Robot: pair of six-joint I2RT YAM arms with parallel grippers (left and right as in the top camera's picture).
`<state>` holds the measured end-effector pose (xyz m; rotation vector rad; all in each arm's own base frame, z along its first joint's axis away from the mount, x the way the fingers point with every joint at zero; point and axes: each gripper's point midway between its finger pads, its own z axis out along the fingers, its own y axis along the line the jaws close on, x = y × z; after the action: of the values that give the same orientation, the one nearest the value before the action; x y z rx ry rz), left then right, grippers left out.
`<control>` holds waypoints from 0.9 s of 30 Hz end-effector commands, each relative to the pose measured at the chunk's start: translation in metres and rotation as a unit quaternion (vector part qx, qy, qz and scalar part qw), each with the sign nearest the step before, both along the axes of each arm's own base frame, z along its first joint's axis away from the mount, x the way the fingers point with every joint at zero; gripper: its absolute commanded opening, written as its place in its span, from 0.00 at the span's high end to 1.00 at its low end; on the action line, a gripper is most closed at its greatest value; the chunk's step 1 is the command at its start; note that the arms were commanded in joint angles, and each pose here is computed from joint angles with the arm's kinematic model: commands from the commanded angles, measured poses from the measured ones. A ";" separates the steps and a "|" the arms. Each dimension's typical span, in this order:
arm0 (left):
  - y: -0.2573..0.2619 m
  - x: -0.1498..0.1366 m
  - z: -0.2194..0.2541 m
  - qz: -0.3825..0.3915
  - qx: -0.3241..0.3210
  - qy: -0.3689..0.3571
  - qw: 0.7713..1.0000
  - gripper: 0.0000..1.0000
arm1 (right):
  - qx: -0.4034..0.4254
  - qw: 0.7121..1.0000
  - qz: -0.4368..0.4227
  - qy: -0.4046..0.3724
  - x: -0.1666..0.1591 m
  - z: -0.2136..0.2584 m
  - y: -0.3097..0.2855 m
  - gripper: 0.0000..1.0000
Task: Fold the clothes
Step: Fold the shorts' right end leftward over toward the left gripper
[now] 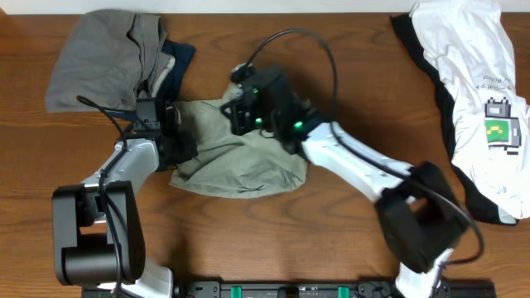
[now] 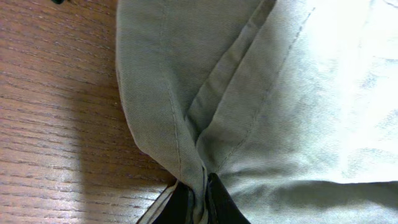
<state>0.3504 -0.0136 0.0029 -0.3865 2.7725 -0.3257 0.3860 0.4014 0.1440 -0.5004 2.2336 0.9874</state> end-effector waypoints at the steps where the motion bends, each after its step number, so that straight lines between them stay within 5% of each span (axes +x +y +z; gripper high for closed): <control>1: 0.001 -0.002 0.004 0.006 0.000 -0.003 1.000 0.94 | 0.040 0.999 0.001 -0.006 -0.008 0.011 0.031 0.99; 8: 0.001 -0.002 0.004 0.006 0.000 -0.003 1.000 0.94 | 0.063 0.997 -0.007 -0.038 -0.026 0.019 0.066 0.99; 10: 0.001 -0.001 0.004 0.006 0.000 -0.004 1.000 0.94 | 0.060 0.997 -0.007 -0.044 -0.031 0.019 0.071 0.76; 13: 0.001 -0.001 0.004 0.006 0.000 -0.004 1.000 0.94 | 0.062 0.997 0.007 -0.054 -0.034 0.026 0.075 0.30; 15: 0.001 -0.001 0.004 0.006 0.001 -0.005 1.000 0.94 | 0.063 0.996 0.015 -0.060 -0.034 0.036 0.074 0.13; 19: 0.001 -0.001 0.004 0.006 0.001 -0.005 1.000 0.94 | 0.048 0.996 0.012 -0.079 -0.026 0.064 0.056 0.01; 27: 0.015 0.008 0.017 0.023 0.010 -0.023 0.999 0.94 | -0.033 0.995 -0.033 -0.083 -0.002 0.087 -0.017 0.01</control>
<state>0.3515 -0.0105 0.0037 -0.3947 2.7657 -0.3168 0.3686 0.4073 0.1960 -0.5215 2.1962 0.8745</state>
